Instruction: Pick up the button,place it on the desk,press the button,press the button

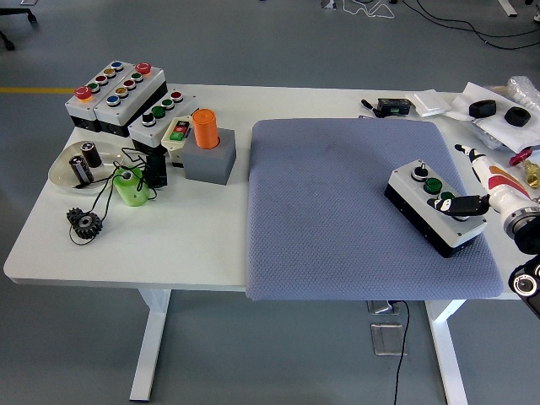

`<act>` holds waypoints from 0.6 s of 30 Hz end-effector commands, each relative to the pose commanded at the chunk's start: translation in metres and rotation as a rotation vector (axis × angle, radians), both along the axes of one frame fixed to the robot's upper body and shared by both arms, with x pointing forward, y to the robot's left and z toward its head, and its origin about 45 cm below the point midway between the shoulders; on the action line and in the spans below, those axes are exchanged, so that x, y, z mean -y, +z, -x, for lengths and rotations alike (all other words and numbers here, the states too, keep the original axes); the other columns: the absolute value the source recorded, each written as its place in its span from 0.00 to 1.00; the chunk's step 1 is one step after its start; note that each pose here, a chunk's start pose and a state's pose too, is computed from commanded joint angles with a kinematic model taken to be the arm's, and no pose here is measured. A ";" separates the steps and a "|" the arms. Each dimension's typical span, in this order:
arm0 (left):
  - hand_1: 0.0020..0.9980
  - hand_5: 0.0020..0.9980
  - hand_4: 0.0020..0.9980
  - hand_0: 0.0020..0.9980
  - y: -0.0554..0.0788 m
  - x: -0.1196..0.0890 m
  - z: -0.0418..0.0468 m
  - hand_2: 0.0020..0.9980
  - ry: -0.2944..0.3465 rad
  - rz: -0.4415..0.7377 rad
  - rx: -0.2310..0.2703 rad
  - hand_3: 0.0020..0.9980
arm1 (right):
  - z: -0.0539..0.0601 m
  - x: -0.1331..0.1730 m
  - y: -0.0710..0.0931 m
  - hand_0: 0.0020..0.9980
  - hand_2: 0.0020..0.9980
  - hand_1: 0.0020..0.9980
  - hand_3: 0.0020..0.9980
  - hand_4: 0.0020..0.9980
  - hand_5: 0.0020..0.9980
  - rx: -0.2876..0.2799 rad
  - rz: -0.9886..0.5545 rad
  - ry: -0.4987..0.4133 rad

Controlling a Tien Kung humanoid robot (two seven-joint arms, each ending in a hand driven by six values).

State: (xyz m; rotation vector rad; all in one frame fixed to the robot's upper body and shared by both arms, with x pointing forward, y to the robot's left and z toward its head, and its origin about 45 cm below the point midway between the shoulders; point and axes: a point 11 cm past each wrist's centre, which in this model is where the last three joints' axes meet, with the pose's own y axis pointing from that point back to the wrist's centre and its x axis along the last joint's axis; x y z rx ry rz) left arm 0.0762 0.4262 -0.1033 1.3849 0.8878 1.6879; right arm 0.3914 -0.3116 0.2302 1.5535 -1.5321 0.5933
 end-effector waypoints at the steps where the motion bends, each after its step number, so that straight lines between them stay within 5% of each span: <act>1: 0.70 1.00 0.31 0.65 0.000 0.000 0.0006 0.69 0.000 0.000 -0.001 0.51 | -0.001 -0.001 -0.002 1.00 1.00 0.97 1.00 0.90 0.24 -0.007 0.002 -0.002; 9: 0.70 1.00 0.31 0.65 0.000 -0.001 0.0035 0.69 -0.005 -0.002 -0.010 0.51 | -0.006 -0.011 -0.016 1.00 1.00 0.96 1.00 0.92 0.23 -0.064 -0.002 -0.012; 17: 0.70 1.00 0.32 0.65 0.000 -0.001 0.0042 0.69 -0.005 -0.003 -0.011 0.50 | -0.020 -0.021 -0.019 0.99 1.00 0.95 1.00 0.92 0.23 -0.103 0.171 -0.024; 18: 0.70 1.00 0.32 0.65 0.000 -0.001 0.0038 0.69 -0.005 -0.003 -0.009 0.50 | -0.021 -0.019 -0.017 0.88 0.77 0.73 0.99 0.92 0.22 -0.095 0.182 -0.032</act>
